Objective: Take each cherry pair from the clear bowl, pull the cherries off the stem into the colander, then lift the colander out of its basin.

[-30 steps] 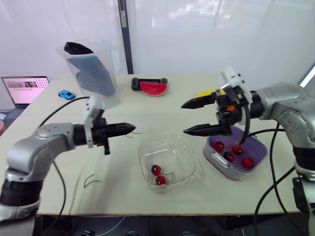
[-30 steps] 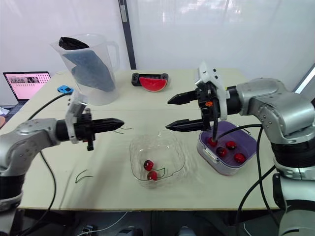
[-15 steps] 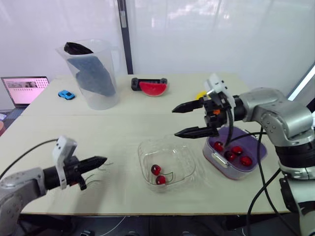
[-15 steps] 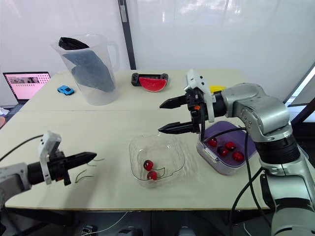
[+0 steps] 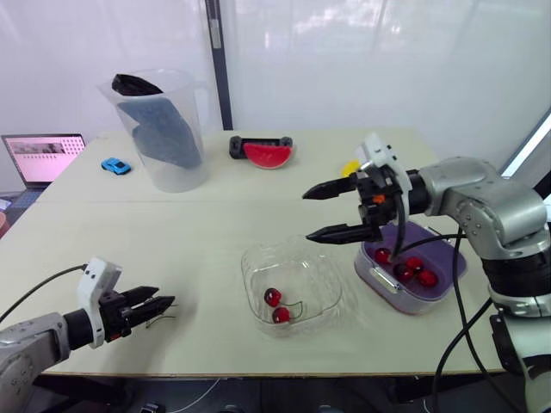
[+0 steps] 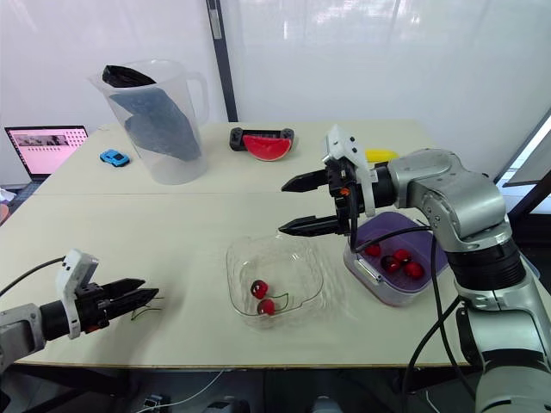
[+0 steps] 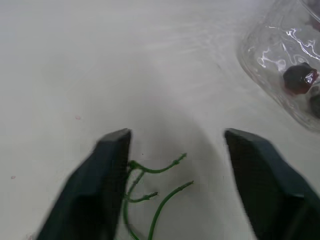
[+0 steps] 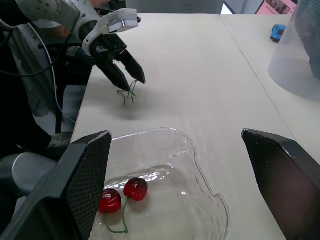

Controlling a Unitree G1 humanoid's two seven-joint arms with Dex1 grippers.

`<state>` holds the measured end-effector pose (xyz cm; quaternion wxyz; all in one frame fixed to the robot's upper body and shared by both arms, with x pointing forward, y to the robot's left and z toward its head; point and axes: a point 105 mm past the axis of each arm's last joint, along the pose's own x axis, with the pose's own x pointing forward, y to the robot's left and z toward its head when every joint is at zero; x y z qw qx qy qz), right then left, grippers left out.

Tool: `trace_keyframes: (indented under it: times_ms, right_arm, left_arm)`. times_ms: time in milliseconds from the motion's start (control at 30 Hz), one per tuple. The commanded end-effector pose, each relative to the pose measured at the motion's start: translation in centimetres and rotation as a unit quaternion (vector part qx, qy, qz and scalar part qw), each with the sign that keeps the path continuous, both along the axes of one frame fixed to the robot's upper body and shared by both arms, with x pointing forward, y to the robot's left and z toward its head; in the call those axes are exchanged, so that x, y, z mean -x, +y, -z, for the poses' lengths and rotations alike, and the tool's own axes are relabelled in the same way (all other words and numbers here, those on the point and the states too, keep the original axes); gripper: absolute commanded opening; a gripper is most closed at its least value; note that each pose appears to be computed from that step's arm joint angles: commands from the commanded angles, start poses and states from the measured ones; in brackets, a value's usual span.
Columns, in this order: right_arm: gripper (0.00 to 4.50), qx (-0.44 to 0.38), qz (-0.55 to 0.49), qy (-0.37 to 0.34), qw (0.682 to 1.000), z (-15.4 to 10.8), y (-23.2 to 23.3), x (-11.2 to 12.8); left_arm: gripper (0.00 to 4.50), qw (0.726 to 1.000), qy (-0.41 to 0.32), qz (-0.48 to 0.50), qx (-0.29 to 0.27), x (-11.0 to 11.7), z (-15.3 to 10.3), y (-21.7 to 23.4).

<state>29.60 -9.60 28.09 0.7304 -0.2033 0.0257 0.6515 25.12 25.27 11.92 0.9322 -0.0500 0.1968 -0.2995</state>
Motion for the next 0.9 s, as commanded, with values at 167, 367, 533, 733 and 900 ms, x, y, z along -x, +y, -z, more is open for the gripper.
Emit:
trace_keyframes:
  times_ms: [167,367,533,733,900]
  right_arm:
    - [4.50,0.001,-0.013,-0.019,1.000,-0.9,-0.2,1.1]
    - [4.50,0.013,-0.009,-0.018,1.000,-0.8,-0.5,1.4]
    - [4.50,0.050,-0.011,-0.024,0.998,0.2,-0.9,2.4]
    - [4.50,0.079,-0.002,-0.044,0.996,1.5,-0.9,3.4]
    - [4.50,0.087,0.025,-0.058,0.994,2.1,-0.1,3.1]
  left_arm:
    - [4.46,0.999,-0.030,0.015,-0.019,-0.6,-1.9,0.2]
    - [4.46,0.992,-0.096,0.072,-0.037,-1.1,-6.5,-1.4]
    - [4.46,0.950,-0.203,0.222,-0.080,-0.8,-12.8,-6.1]
    - [4.46,0.919,-0.224,0.314,-0.083,0.3,-14.3,-8.2]
    - [4.46,0.912,-0.217,0.337,-0.083,0.0,-14.0,-8.7]
